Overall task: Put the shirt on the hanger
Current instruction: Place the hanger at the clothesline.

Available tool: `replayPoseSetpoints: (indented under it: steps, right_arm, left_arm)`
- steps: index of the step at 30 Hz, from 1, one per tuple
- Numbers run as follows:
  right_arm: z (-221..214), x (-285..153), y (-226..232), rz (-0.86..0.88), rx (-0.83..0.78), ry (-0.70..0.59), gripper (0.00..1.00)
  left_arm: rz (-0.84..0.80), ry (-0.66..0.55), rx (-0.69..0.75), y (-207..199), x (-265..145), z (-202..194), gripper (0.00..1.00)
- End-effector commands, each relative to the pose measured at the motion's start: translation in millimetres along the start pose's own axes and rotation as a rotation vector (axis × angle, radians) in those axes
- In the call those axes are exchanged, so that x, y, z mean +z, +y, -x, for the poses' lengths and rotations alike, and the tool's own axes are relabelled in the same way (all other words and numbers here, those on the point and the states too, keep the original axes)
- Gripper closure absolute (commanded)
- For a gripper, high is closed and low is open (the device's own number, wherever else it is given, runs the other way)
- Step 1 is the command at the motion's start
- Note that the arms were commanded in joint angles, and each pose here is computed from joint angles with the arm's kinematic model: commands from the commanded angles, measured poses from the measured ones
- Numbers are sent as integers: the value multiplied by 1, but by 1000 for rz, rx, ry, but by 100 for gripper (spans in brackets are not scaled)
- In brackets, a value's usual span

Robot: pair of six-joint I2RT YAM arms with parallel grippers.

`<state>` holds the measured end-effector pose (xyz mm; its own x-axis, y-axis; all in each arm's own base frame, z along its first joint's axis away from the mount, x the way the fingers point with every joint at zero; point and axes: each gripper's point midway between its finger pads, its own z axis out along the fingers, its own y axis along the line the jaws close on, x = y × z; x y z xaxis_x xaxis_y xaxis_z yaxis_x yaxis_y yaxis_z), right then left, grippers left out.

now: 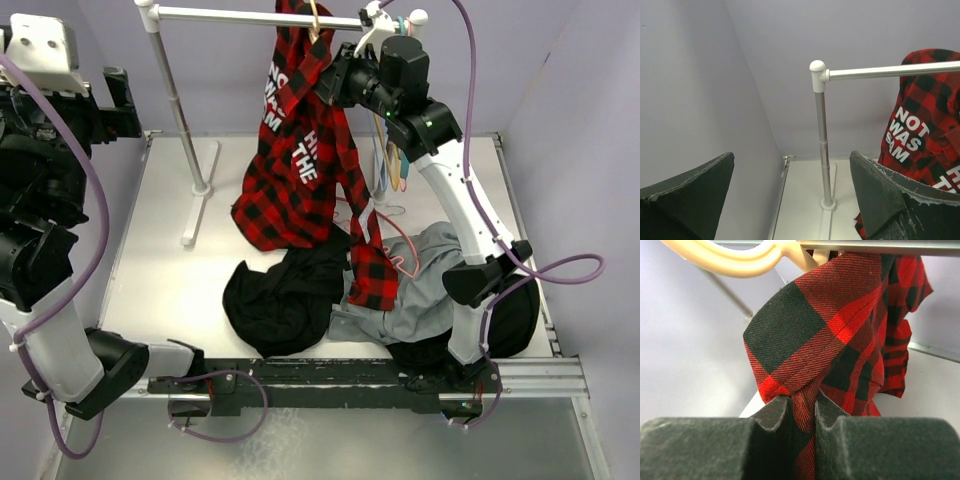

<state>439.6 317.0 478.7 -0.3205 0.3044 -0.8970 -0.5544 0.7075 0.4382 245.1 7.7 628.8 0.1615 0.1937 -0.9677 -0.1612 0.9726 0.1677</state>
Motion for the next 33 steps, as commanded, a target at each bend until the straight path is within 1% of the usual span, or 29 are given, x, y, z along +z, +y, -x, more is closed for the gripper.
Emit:
replayPoseSetpoints:
  steps: [1, 6, 15, 18, 19, 21, 22, 25, 26, 27, 28, 29, 30, 33]
  right_arm:
    - [51, -11, 17, 44, 6, -175, 100]
    - [41, -5, 11, 42, 29, -146, 100]
    - [20, 4, 2, 41, 63, -99, 100]
    - [10, 5, 1, 50, 70, -73, 99]
    - [8, 4, 0, 47, 68, -67, 93]
    - [5, -1, 1, 50, 47, -64, 75]
    - [5, -5, 2, 53, 40, -66, 70]
    - [11, -23, 5, 47, 1, -107, 69]
    - [12, -28, 4, 39, -9, -116, 65]
    - [14, -34, 4, 34, -22, -123, 54]
    - [15, -39, 5, 35, -35, -126, 33]
    - [16, -45, 7, 43, -62, -132, 5]
    - [17, -51, 12, 55, -84, -140, 1]
    - [26, -79, 27, 71, -178, -209, 0]
  left_arm:
    - [-54, -4, -2, -15, 10, -4, 0]
    - [-96, 40, 19, -29, 22, -22, 0]
    - [-122, 57, 24, -35, 26, -30, 0]
    - [-160, 71, 31, -44, 29, -37, 0]
    - [-178, 76, 31, -48, 29, -40, 0]
    - [-223, 92, 33, -59, 31, -48, 0]
    - [-246, 100, 31, -64, 32, -52, 0]
    - [-300, 120, 25, -77, 35, -62, 1]
    - [-315, 124, 23, -81, 36, -64, 1]
    - [-324, 127, 21, -83, 37, -66, 0]
    - [-333, 129, 18, -85, 38, -67, 1]
    - [-340, 130, 14, -87, 38, -69, 1]
    - [-347, 135, 6, -90, 39, -71, 1]
    - [-386, 147, -30, -99, 39, -77, 1]
